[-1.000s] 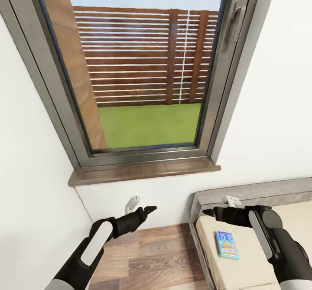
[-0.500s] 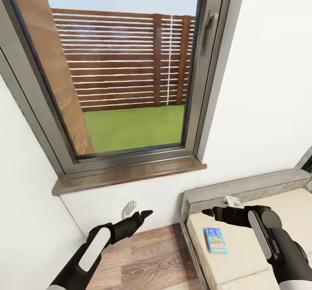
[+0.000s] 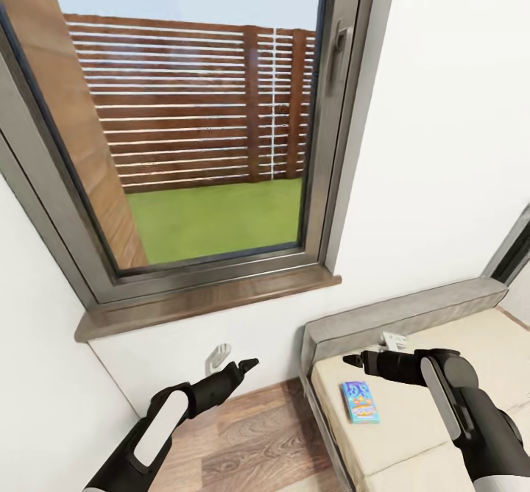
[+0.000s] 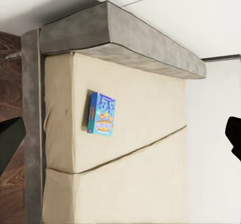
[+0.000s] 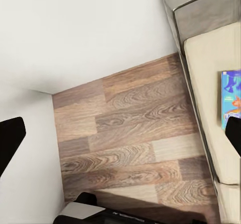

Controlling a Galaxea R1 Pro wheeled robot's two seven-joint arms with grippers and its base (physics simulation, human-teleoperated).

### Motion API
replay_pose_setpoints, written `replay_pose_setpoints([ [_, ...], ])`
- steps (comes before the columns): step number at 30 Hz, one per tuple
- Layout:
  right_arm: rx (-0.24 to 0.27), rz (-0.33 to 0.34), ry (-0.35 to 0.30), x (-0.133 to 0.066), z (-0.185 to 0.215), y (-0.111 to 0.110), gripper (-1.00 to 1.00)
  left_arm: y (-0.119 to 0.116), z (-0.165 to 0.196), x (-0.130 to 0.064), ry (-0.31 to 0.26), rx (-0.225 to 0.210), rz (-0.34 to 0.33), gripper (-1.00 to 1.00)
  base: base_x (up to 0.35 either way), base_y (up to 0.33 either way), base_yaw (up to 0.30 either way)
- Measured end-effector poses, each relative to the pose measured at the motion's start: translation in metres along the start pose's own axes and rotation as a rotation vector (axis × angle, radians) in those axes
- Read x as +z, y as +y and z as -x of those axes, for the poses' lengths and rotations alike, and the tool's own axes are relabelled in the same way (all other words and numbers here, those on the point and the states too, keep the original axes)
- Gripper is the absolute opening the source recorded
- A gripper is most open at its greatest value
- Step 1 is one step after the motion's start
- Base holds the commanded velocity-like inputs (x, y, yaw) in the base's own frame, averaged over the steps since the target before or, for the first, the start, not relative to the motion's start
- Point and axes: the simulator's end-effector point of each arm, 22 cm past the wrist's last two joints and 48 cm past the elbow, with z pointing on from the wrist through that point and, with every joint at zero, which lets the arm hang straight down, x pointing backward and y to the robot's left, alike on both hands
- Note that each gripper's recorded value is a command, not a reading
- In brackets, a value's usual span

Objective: Put all the toys in the child's room - the three board games (two on the bed and one on the table), the two jigsaw puzzles on the table, and the tennis ball on the table - inside the toy box on the table in the child's room.

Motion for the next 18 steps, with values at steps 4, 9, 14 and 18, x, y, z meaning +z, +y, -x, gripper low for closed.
replay_pose_setpoints([
  [4, 0.001, 0.000, 0.000, 0.0000, 0.0000, 0.0000, 1.00, 0.0000, -0.0001, 0.0001, -0.001, 0.000, 0.000, 1.00, 0.000, 0.036, -0.232],
  [9, 0.001, 0.001, 0.000, -0.0002, 0.0000, -0.0001, 1.00, -0.0002, -0.0001, 0.0003, 0.001, -0.001, 0.002, 1.00, 0.000, 0.019, -0.255],
  [14, 0.004, -0.001, 0.002, -0.0002, -0.0008, -0.0019, 1.00, -0.0002, 0.0002, 0.0003, 0.011, -0.005, 0.007, 1.00, 0.000, 0.009, -0.231],
  [18, 0.007, -0.002, 0.006, 0.0005, -0.0022, -0.0035, 1.00, 0.0022, -0.0001, 0.0003, 0.016, -0.012, 0.020, 1.00, 0.000, 0.005, -0.135],
])
